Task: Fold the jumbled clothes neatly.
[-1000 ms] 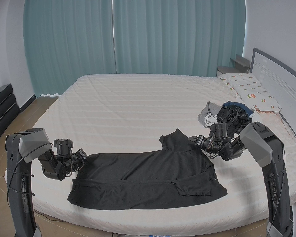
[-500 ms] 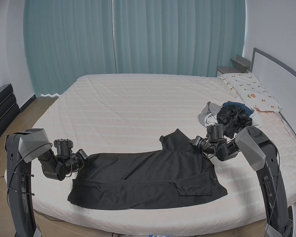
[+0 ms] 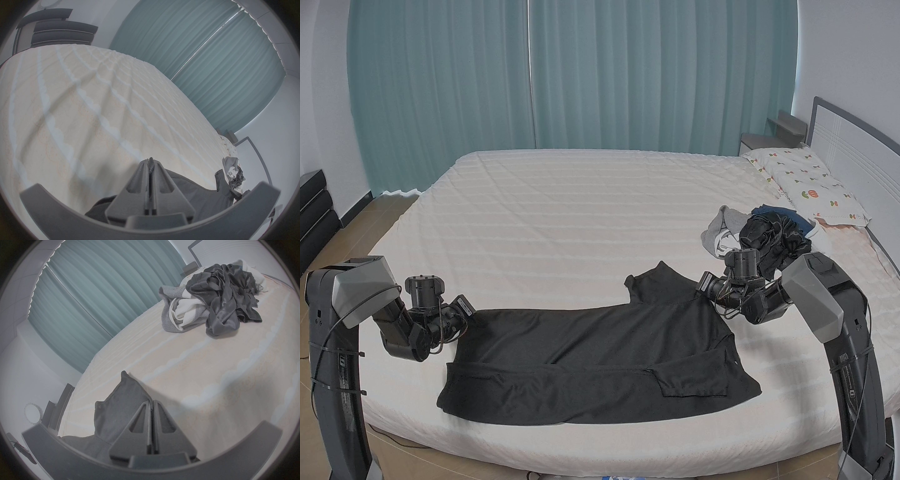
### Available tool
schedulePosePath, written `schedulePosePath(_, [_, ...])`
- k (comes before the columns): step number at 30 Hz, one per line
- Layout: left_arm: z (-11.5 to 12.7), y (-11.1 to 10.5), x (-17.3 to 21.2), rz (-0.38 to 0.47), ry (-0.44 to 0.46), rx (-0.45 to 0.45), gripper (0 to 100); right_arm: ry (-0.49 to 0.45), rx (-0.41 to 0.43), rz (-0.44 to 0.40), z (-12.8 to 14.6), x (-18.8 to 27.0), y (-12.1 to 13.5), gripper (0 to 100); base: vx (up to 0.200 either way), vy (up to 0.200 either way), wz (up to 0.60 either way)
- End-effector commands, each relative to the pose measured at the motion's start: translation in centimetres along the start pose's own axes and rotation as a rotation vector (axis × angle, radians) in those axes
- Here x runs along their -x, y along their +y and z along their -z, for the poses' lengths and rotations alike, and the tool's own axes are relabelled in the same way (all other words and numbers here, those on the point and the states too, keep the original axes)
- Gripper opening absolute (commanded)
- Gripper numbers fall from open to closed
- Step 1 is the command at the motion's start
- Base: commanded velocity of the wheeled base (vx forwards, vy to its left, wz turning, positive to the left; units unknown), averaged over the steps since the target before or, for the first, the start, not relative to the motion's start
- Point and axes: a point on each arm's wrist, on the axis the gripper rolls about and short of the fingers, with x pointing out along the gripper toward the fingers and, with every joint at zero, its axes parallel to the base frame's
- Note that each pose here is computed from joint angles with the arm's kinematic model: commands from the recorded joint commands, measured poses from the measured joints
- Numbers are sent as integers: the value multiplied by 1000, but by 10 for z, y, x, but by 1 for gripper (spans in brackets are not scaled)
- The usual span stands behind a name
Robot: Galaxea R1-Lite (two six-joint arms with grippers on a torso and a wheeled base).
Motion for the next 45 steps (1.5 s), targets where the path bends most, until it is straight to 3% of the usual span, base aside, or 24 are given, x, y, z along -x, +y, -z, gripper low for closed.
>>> schedulePosePath(1, [-8,-6,4,16,-24,0,0,-24,2,-17,-7,4,5,0,0,0,0])
schedulePosePath(7, [-20,-4,2,22,-59,66,0,-60,9,-46,-6,2,9,0,0,0,0])
schedulePosePath(19, [-27,5,2,8,-80,80,0,-107,11,-25,-6,1,9,0,0,0,0])
schedulePosePath(25, [-29,8,3,3,-82,81,0,-80,19,-24,-2,7,7,0,0,0,0])
schedulePosePath(34, [-29,11,19,80,-7,74,0,-38,4,-64,-19,36,1,0,0,0,0])
schedulePosePath(40, [-28,14,25,128,-27,54,0,3,19,-115,-12,48,-3,0,0,0,0])
schedulePosePath(45, [-27,24,32,166,10,20,0,21,43,-140,-9,57,-9,0,0,0,0])
